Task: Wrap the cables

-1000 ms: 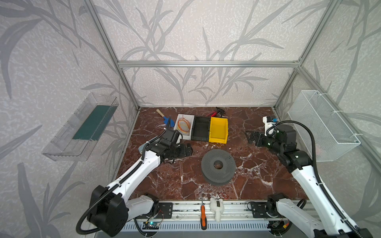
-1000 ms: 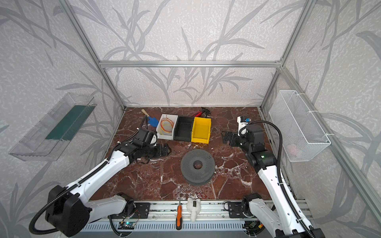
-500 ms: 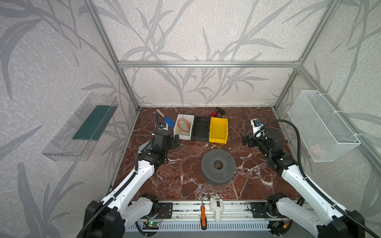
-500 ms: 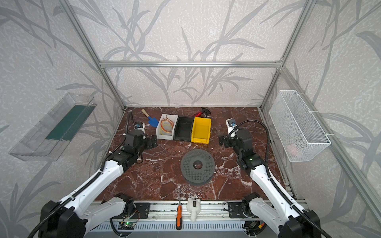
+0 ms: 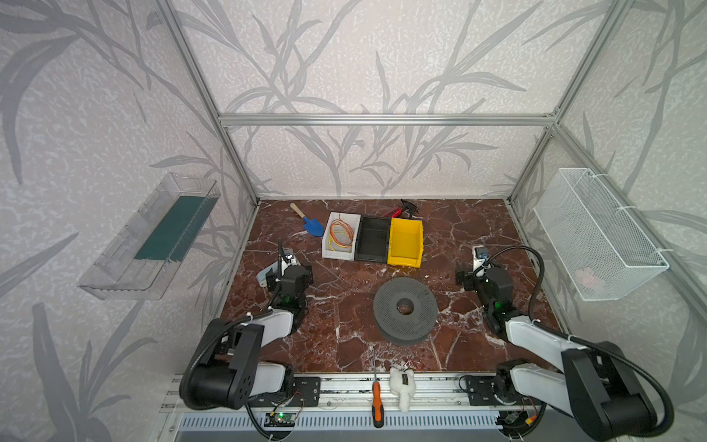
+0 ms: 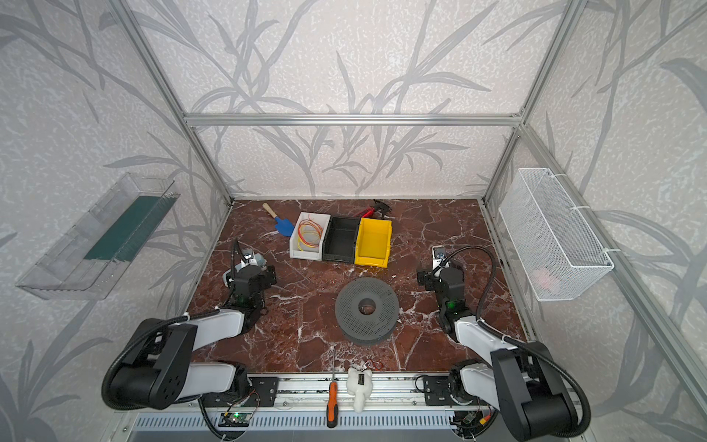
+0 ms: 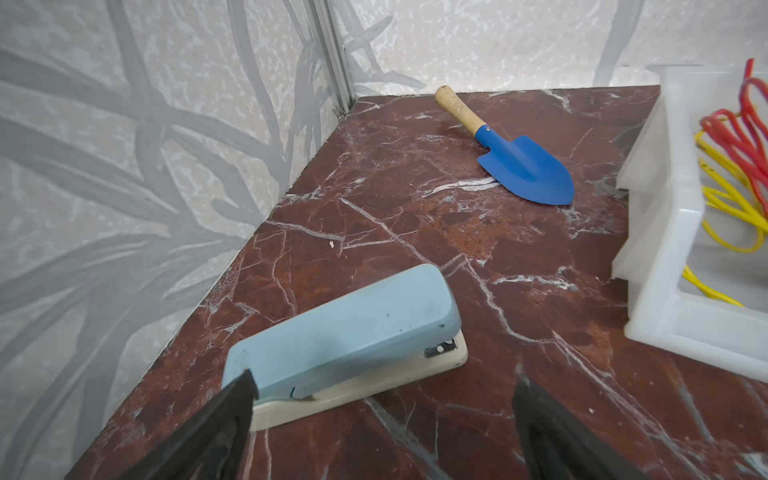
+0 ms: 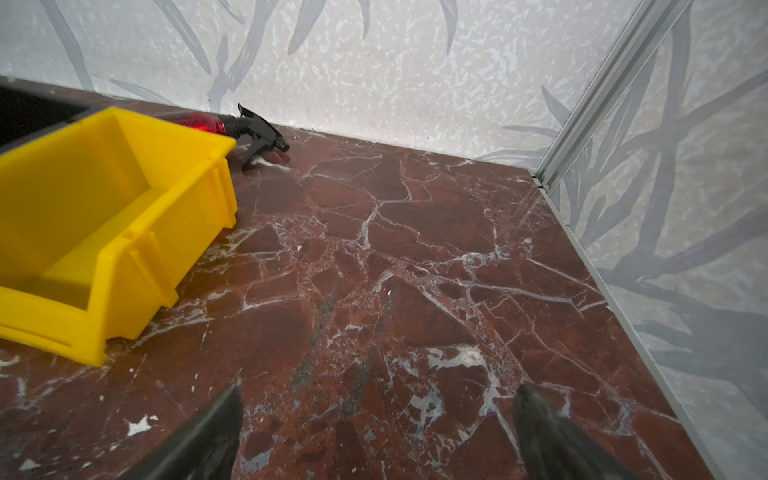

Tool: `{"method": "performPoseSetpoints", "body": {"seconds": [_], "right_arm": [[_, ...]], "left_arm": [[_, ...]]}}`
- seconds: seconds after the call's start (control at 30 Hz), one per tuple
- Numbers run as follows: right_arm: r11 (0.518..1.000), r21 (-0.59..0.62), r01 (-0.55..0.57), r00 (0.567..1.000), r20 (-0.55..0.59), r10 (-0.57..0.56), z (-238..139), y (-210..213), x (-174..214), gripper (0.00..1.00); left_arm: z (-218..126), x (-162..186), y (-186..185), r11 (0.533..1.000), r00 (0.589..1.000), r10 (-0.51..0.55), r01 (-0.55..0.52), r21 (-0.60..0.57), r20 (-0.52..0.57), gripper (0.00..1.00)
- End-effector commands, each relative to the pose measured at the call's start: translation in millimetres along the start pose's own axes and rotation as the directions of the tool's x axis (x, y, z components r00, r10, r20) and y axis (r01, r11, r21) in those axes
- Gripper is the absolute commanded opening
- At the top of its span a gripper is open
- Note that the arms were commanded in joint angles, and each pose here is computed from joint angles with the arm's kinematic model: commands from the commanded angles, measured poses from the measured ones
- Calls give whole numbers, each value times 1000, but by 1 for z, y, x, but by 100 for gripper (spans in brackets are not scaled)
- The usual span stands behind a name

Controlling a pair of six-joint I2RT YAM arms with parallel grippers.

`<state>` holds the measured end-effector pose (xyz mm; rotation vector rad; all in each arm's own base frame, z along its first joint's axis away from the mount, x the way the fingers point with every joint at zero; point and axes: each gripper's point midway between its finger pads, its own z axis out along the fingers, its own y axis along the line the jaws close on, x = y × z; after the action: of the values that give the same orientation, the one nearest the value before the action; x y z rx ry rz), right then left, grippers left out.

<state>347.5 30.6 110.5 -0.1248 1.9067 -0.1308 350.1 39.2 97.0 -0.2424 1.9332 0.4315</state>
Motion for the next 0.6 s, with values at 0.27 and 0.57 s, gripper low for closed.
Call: {"method": "performPoseSetpoints", "body": {"seconds": [0.27,0.57], "right_arm": [[996,-49,-71,997,-45,69,50,-4,6,99],[995,-70,-67,998,6,68,53,-1,2,99]], "left_arm": [[39,-15,8,993,992,-118,117,17,44,99],[35,-16,7,993,989,-118,116,32,87,99]]}}
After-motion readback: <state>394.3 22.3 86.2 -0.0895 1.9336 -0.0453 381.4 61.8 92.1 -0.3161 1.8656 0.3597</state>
